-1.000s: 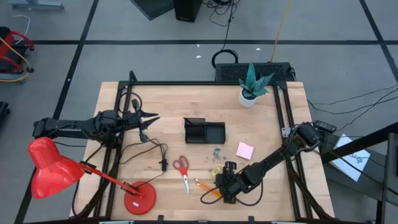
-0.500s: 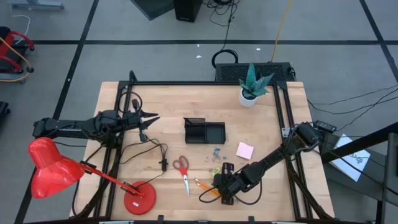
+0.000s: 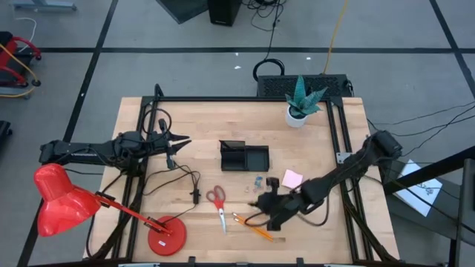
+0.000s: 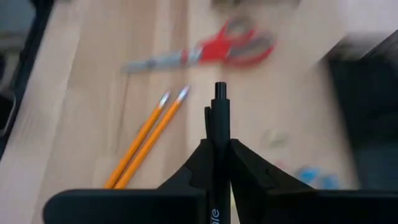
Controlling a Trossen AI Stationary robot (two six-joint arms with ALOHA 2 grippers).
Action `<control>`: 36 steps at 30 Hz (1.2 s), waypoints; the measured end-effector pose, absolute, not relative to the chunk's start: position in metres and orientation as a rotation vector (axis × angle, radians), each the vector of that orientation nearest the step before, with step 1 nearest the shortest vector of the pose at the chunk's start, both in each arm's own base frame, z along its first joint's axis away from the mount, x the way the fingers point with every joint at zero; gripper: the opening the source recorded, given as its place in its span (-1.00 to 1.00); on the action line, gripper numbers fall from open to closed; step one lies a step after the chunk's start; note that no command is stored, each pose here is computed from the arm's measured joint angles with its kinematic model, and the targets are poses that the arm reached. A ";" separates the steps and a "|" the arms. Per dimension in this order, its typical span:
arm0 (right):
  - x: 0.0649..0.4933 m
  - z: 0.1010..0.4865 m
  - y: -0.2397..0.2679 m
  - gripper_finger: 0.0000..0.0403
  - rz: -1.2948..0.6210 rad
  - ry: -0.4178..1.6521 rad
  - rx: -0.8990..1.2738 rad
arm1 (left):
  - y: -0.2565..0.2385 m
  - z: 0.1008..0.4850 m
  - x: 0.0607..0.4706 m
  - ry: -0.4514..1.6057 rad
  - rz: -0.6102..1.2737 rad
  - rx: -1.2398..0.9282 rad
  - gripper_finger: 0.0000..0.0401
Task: Pick and place office supplies into organizer
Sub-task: Put the black pen into the black desk organizer
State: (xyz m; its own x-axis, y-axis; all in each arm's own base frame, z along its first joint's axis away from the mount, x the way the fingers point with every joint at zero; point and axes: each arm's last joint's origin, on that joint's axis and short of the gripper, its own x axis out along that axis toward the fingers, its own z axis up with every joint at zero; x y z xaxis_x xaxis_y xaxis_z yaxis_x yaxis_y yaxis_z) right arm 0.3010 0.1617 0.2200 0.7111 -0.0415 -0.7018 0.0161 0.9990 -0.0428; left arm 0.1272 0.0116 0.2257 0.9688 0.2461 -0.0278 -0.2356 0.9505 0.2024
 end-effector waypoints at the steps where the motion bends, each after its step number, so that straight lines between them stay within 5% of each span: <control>1: 0.302 0.229 0.158 -0.85 -0.036 0.735 -0.051 | 0.012 0.226 0.127 0.053 0.245 0.200 -0.69; 18: 0.340 0.265 0.083 -0.88 0.146 0.483 -0.278 | 0.011 0.222 0.127 0.088 0.238 0.203 -0.69; 36: 0.327 0.216 -0.032 -0.88 0.121 0.207 -0.169 | 0.012 0.222 0.127 0.106 0.244 0.285 -0.69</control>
State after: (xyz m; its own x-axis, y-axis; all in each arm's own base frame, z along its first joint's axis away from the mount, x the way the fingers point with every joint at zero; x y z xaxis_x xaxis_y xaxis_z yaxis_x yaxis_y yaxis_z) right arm 0.3271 -0.0321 0.2158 0.9715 0.1018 -0.2139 -0.1364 0.9786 -0.1539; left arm 0.1269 0.0117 0.2217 0.9652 0.2523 -0.0687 -0.2226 0.9306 0.2905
